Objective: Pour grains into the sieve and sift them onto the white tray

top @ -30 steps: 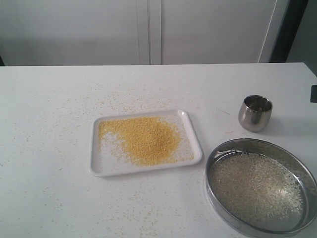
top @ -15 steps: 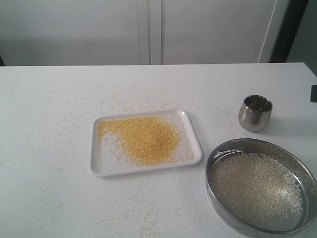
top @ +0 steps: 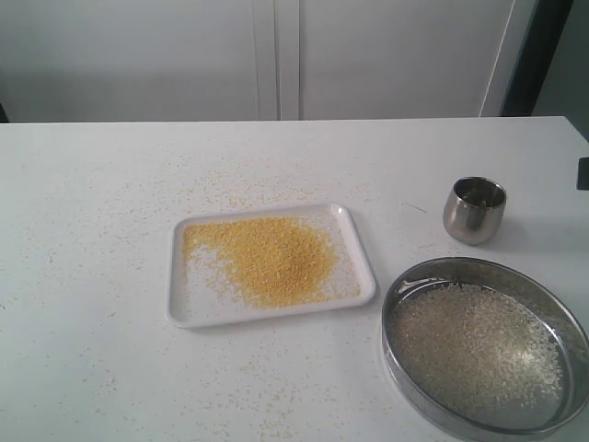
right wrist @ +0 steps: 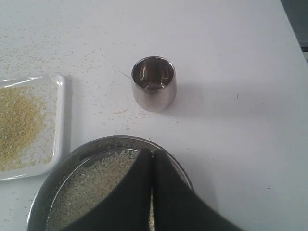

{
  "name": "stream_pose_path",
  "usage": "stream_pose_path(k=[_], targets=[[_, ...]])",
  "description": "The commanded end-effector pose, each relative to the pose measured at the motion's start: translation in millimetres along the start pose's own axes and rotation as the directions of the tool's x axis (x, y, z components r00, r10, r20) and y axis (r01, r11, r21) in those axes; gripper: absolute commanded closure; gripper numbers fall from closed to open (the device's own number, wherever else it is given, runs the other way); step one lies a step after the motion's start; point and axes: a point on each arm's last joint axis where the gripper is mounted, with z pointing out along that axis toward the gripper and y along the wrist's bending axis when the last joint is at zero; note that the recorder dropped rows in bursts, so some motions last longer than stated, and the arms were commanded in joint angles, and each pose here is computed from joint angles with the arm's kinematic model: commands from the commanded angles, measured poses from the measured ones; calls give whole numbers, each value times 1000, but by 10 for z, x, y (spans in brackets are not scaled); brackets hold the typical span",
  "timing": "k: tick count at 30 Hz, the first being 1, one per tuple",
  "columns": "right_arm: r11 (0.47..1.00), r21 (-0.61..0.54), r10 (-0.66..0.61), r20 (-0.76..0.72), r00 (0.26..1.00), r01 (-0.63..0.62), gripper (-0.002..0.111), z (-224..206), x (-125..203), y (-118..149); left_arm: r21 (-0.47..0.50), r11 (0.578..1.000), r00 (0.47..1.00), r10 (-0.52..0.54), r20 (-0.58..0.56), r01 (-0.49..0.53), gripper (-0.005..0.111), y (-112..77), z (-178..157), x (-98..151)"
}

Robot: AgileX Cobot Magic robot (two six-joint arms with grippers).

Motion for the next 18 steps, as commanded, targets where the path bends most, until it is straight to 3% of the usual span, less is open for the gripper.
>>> stream_pose_path(k=[1,18], targets=[[1000,3,1,6,1000,-1,108,4,4,-7,3,1000,1000,-13,-12,13,107,-5,11,32],[1000,2,3,6,1000,-3,108,4,5,-6,83,996,999,31,-6,-31,107,-48,8,30]])
